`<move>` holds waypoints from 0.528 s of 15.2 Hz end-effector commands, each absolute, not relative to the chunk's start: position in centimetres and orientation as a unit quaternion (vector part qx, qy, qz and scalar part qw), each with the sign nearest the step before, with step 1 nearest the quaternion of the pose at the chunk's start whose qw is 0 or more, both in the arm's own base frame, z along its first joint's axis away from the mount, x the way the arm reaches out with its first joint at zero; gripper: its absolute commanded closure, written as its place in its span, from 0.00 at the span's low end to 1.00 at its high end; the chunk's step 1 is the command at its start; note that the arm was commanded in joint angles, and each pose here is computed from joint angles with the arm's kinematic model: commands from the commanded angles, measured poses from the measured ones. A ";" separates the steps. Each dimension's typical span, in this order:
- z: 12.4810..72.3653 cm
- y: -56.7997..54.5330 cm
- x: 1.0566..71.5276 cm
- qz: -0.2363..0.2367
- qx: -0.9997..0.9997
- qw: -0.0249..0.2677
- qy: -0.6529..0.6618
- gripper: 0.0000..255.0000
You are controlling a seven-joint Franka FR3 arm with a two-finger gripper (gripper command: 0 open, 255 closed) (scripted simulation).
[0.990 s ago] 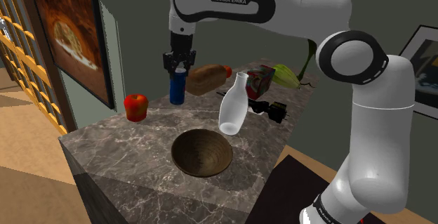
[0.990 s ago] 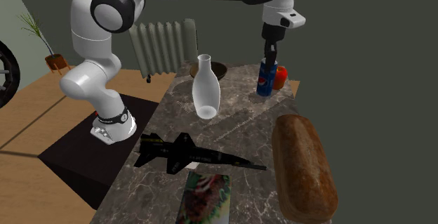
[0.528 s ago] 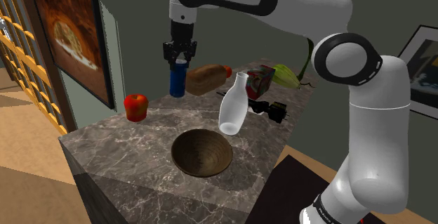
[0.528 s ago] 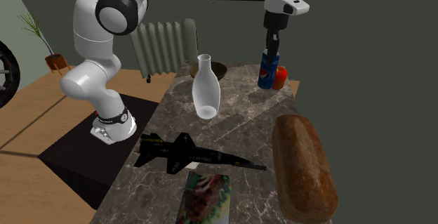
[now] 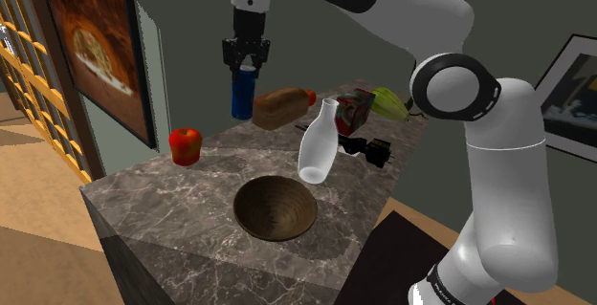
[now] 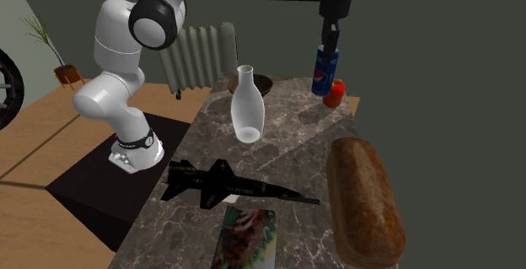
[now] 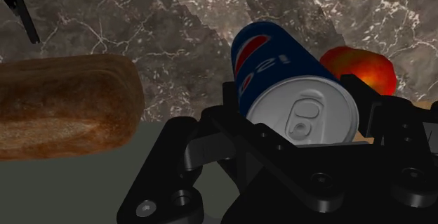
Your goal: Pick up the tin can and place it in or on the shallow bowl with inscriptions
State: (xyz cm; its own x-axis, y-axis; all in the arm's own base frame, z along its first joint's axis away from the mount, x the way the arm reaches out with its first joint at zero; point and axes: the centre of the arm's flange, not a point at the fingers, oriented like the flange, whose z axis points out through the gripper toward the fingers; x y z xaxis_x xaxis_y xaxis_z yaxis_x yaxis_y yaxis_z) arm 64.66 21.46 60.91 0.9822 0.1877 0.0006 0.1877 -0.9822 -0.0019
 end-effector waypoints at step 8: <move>63.2 24.0 55.9 0.000 -0.996 0.001 -0.094 1.00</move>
